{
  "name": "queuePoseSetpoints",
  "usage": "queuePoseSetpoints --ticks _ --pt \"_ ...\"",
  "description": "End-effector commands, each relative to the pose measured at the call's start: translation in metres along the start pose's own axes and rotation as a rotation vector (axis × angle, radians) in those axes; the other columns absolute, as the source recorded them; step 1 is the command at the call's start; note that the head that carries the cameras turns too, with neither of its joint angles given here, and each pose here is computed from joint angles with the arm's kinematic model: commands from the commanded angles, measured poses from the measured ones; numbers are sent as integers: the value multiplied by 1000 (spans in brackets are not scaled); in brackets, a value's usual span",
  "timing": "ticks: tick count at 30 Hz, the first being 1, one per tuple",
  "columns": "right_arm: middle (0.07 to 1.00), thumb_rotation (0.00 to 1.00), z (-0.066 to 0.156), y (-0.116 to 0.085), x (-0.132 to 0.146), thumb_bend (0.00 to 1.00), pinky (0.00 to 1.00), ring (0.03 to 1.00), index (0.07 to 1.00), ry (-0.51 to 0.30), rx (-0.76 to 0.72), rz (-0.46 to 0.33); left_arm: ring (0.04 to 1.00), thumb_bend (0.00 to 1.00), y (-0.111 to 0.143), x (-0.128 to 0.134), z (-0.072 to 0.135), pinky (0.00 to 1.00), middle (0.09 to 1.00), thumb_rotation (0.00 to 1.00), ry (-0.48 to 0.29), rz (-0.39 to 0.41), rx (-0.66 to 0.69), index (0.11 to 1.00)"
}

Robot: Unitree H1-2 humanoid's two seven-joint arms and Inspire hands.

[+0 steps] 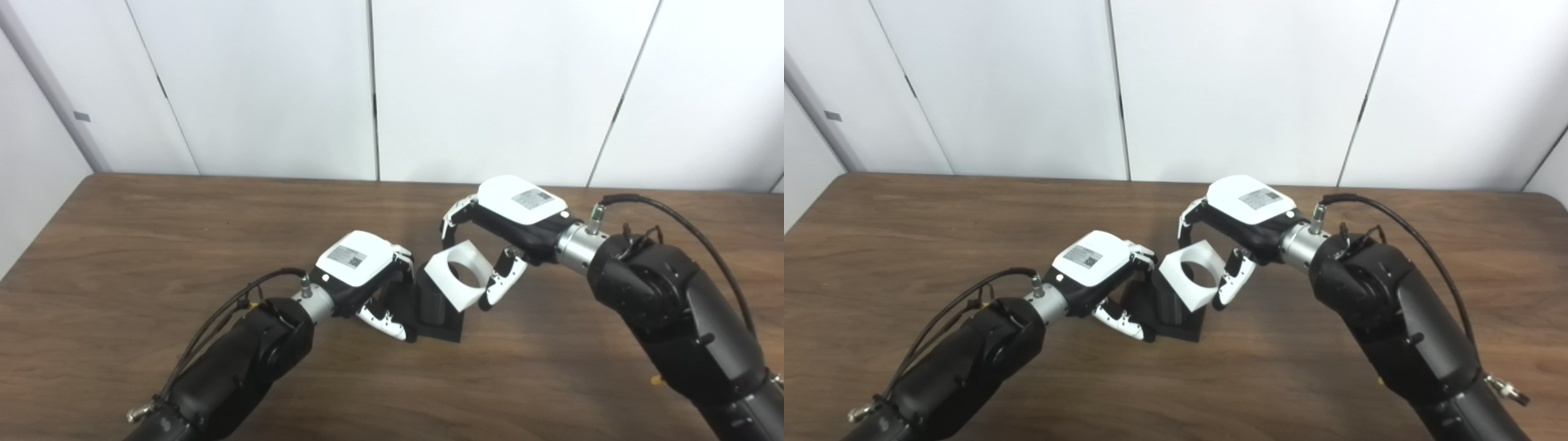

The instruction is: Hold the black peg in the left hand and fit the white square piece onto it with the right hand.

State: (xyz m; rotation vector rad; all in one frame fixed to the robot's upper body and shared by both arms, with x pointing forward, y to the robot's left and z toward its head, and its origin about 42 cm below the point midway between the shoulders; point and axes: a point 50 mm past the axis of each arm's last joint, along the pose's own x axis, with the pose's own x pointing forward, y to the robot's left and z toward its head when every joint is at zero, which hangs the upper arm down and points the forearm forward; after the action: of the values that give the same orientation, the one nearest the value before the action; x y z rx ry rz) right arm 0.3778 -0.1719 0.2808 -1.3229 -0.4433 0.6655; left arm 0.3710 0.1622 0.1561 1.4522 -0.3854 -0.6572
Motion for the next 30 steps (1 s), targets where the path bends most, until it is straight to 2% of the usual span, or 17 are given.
queuePoseSetpoints --ticks 1,19,30 --pt "729 135 8 -17 7 520 765 774 477 -45 -34 -65 800 521 -44 -8 13 782 814 78 -7 -192 21 493" --pt "743 136 28 -16 21 518 780 781 477 -99 -35 -40 797 521 -42 -7 14 775 815 79 -10 -199 37 494" --pt "741 134 30 -7 27 518 787 784 476 -92 -90 56 794 521 -43 -7 15 759 810 78 -21 -197 36 493"
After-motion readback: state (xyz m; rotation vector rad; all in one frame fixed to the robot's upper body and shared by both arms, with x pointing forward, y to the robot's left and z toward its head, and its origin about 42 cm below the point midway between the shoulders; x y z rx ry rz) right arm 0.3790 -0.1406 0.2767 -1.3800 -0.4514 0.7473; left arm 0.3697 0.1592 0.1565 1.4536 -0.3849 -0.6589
